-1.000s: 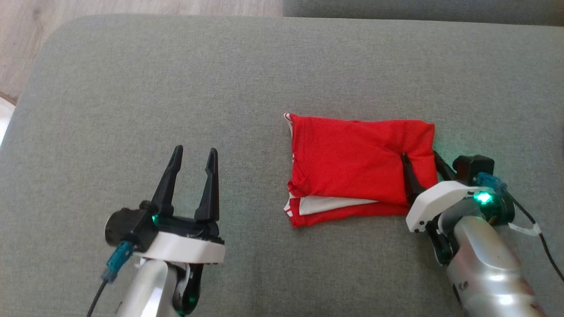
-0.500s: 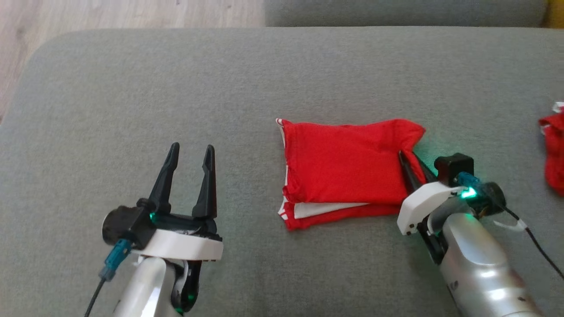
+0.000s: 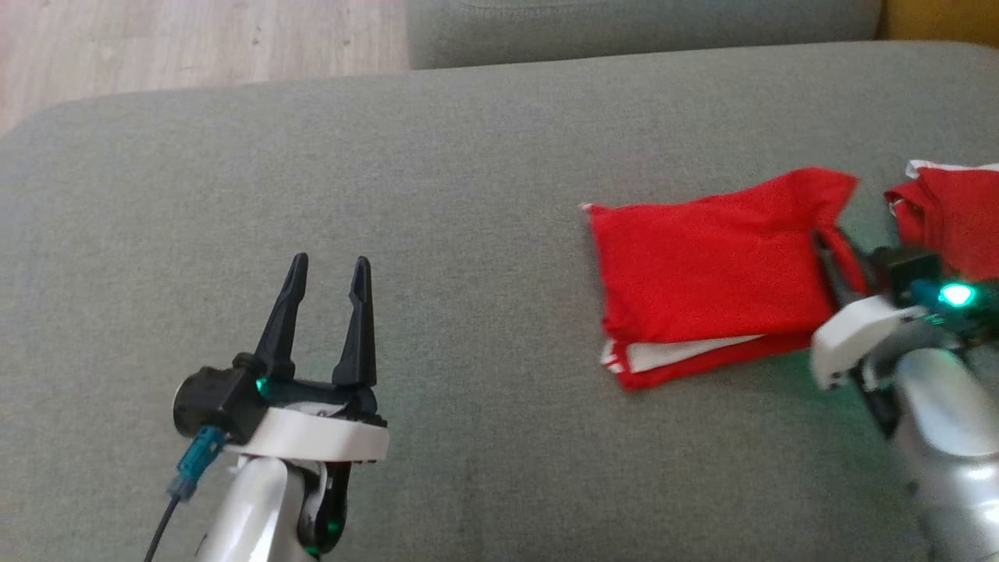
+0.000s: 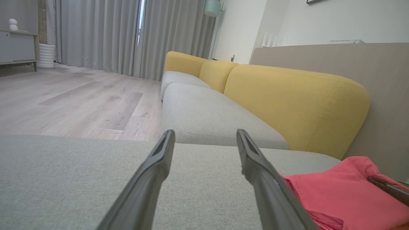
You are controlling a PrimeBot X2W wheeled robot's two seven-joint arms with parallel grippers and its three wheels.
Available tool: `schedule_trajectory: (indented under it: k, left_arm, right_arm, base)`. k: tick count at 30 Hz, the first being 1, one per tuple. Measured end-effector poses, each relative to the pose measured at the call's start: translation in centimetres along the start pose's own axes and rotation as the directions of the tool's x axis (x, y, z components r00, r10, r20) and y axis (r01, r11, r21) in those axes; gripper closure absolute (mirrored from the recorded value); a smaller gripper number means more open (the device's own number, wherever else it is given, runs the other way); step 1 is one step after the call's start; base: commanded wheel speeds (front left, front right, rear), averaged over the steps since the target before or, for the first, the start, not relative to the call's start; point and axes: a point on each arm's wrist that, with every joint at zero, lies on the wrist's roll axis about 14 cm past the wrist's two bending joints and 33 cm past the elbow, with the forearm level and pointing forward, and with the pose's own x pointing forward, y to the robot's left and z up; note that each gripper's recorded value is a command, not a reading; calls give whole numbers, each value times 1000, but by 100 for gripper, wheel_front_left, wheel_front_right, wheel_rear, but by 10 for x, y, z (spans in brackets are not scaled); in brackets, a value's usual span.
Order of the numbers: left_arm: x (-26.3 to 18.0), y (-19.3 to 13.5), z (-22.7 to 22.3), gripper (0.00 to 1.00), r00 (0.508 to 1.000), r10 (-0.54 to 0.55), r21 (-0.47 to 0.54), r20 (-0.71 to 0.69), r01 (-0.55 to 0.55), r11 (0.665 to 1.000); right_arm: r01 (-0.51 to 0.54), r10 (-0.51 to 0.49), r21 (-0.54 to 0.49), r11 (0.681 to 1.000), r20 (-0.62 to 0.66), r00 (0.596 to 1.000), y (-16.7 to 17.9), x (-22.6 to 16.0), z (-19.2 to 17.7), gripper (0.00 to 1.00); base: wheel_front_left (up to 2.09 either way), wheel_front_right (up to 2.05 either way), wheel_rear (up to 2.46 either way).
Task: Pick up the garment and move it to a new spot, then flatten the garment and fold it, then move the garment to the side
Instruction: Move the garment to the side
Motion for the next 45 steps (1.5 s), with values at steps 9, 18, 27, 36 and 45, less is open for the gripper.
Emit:
schedule_trajectory:
  k: [9,18,27,36,45]
  left_arm:
    - [7,1,-20,0,999,-4,-16,-48,3,1000]
    - [18,8,-29,0,998,2,-20,-66,-4,1000]
    - [21,11,-35,0,997,7,-24,-79,-8,1000]
    - [28,10,-35,0,997,-2,-23,-74,0,1000]
    - [26,5,-27,0,998,-16,-19,-56,15,1000]
  right_arm:
    - [140,-144,-81,987,-50,988,-89,4,2,100]
    - [271,-291,-134,953,-170,941,-158,-8,-25,100]
    - [368,-406,-184,912,-255,878,-199,-26,-43,100]
    - [443,-482,-194,875,-279,830,-217,-35,-46,0]
    - [454,-466,-107,884,-135,875,-186,-18,-10,0]
  base:
    - [0,0,0]
    - [0,0,0]
    - [0,0,0]
    - [0,0,0]
    - [0,0,0]
